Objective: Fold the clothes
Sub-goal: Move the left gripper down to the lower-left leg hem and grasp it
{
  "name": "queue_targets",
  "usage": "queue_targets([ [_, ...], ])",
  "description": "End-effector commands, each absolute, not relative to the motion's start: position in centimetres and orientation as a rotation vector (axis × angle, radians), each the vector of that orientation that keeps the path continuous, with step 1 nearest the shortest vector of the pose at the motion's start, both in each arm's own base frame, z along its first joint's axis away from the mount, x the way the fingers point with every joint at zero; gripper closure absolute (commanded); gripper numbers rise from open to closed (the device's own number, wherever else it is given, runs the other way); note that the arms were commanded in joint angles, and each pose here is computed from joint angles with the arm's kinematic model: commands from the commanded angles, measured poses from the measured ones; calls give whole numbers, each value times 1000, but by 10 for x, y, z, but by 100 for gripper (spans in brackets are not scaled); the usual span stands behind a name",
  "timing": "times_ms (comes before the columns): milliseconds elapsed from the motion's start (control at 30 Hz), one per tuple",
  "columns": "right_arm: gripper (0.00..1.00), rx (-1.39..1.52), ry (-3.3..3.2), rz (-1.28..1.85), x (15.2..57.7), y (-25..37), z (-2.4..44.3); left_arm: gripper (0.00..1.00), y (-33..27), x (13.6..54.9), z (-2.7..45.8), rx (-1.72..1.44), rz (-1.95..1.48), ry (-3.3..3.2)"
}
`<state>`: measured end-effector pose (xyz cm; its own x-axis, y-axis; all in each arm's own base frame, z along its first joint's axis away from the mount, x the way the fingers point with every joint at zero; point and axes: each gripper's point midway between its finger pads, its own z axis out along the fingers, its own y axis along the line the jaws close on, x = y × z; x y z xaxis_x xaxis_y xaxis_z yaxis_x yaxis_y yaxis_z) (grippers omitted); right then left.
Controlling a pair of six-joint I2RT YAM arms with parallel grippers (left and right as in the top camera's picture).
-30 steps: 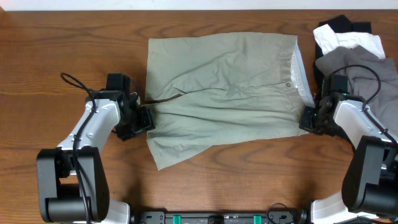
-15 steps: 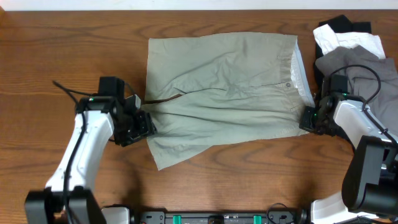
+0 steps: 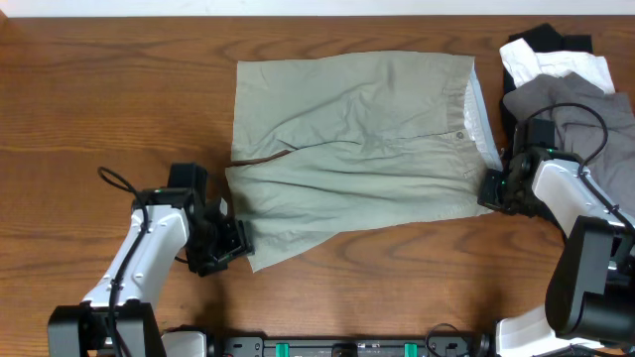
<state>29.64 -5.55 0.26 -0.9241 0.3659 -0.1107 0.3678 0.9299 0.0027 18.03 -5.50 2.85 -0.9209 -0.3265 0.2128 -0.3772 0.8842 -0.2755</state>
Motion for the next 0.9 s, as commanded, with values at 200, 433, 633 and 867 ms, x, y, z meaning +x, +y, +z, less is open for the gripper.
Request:
queue_targets([
  [200,98,612,2982,-76,292,-63,-1,33,-74,181,20,509,652,-2880],
  [433,98,612,2982,-76,292,-63,-1,32,-84,177,15,476,696,-2872],
  [633,98,613,2986,-76,291,-63,-1,36,-84,178,15,475,698,-2875],
  [867,97,614,2992,-76,289,-62,-1,43,-84,184,14,505,708,-2888],
])
